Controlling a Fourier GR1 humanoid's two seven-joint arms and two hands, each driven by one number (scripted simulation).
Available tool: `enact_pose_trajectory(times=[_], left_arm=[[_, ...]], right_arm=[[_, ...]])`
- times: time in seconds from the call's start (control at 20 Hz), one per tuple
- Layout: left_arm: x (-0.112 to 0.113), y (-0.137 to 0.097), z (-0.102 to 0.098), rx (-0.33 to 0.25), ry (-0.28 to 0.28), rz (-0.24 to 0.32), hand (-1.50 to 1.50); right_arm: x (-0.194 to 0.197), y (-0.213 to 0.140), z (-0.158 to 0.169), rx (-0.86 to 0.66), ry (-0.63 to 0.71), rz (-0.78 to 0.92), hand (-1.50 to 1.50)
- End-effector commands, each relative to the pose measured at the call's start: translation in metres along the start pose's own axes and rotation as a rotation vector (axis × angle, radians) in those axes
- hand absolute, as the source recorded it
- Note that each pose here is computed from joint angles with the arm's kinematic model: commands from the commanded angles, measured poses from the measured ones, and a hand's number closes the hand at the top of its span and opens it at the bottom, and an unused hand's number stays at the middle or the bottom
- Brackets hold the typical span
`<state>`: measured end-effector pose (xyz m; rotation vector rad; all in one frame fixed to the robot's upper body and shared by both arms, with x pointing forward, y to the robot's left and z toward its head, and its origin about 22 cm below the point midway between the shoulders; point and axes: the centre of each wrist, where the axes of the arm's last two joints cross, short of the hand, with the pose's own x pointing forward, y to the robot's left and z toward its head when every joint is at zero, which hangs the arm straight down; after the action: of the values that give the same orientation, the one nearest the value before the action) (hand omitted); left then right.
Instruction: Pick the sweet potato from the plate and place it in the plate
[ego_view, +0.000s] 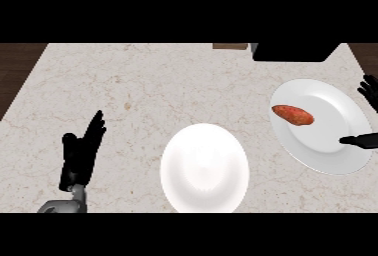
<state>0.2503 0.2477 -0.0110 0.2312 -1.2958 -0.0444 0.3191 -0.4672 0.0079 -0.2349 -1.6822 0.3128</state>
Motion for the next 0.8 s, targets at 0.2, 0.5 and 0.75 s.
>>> enact_pose_trajectory(times=[0.2,0.5,0.75], left_arm=[[-0.01,-0.013,0.01,-0.003,0.006,-0.001,0.0],[0.012,-0.016,0.0,0.014,0.007,0.005,0.0],[-0.01,-0.004,-0.003,0.014,0.011,-0.004,0.0]], right_arm=[[-0.007,0.003,0.005,0.005,0.007,0.037,-1.5],[-0.018,0.016,0.009,-0.034,0.025,0.066,-1.5],[-0.024,0.004,0.027,-0.048,0.042,0.121,-1.5]])
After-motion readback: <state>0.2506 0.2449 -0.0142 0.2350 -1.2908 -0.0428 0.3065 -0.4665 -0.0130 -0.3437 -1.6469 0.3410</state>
